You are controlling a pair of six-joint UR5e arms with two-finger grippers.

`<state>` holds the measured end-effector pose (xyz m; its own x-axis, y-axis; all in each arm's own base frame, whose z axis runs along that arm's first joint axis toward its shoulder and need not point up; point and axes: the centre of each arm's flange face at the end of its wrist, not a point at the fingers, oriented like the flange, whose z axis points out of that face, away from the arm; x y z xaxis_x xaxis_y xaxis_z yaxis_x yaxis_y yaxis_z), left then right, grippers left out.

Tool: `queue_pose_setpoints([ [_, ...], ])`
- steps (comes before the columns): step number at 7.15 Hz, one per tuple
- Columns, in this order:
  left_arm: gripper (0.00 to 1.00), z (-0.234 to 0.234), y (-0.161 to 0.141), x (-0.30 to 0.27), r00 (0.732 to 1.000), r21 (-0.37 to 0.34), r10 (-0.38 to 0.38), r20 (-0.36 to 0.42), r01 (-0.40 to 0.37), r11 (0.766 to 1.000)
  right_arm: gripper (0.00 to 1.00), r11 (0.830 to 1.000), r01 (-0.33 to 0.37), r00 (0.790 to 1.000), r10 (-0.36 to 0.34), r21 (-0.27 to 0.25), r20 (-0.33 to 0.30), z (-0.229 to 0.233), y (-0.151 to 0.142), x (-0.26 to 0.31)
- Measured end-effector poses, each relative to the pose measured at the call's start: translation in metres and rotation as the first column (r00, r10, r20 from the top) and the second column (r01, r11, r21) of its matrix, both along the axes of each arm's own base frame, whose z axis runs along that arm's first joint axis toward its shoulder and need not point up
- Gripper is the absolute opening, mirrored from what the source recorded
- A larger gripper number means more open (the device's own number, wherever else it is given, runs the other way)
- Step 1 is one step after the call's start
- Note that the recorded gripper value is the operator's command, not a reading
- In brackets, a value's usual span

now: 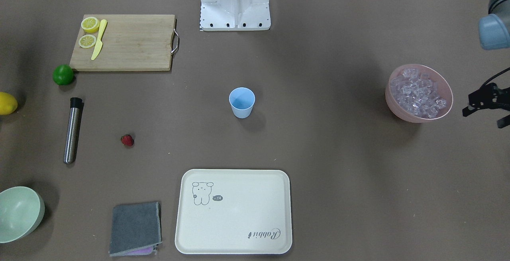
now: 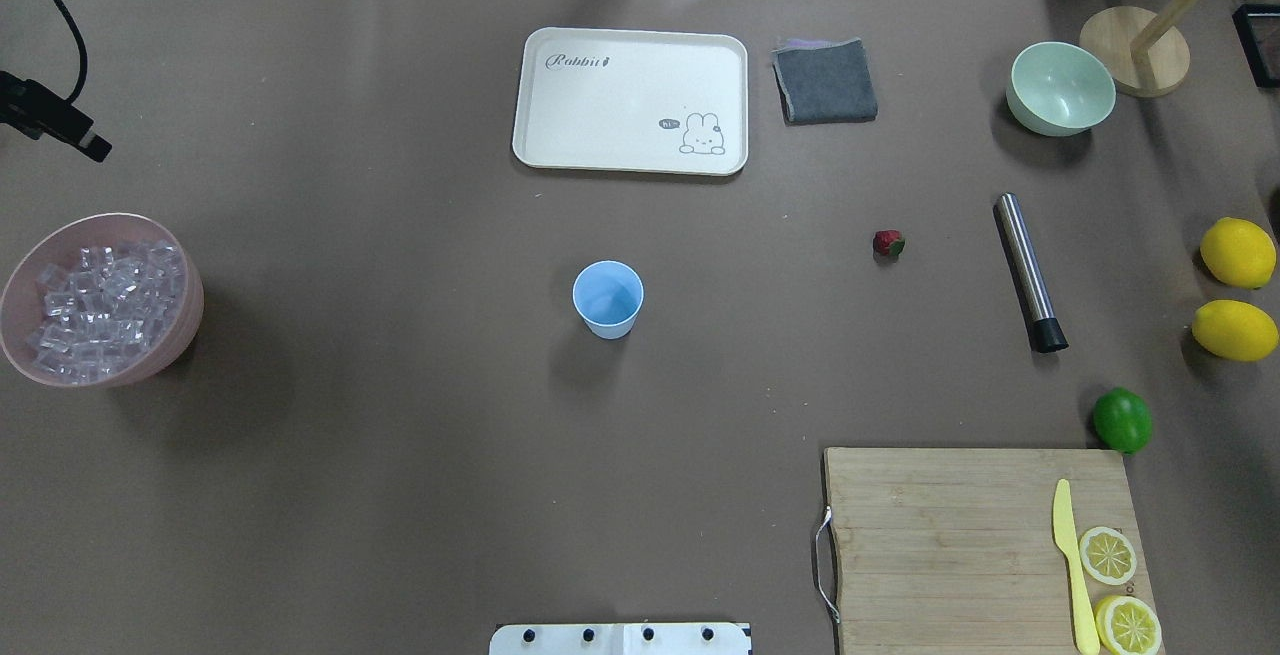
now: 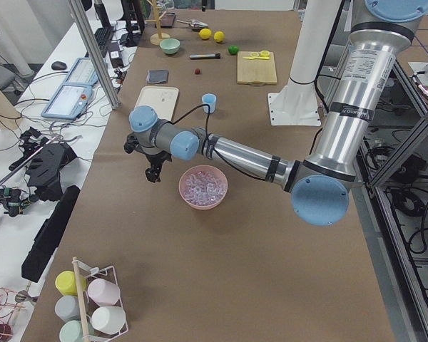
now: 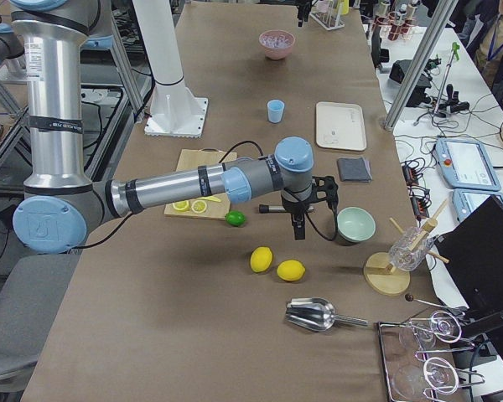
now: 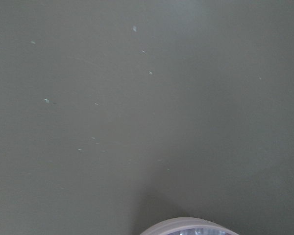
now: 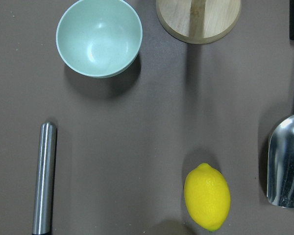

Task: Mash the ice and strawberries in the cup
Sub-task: 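Move the left gripper over the pink bowl of ice cubes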

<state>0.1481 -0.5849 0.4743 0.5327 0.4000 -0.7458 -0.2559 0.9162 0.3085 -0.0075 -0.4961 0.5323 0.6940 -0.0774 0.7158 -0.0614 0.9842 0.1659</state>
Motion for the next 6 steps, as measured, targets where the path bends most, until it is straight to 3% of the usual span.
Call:
queue_pose_setpoints([
  [1, 0.92, -0.005, 0.012, 0.017, 0.999, 0.019, 0.035, -0.001, -0.035, 0.999, 1.0, 1.0, 0.0, 1.0, 0.0, 0.001, 0.001, 0.0, 0.001, 0.0],
  [4, 0.92, 0.026, 0.057, 0.045, 0.995, 0.096, 0.098, 0.016, -0.099, 0.99, 1.0, 1.0, 0.001, 1.0, -0.001, 0.003, 0.002, -0.001, 0.006, 0.001],
  [6, 0.92, 0.04, 0.069, 0.056, 0.993, 0.12, 0.114, 0.039, -0.118, 0.986, 1.0, 1.0, 0.0, 1.0, 0.0, -0.001, -0.001, 0.001, 0.007, 0.001],
])
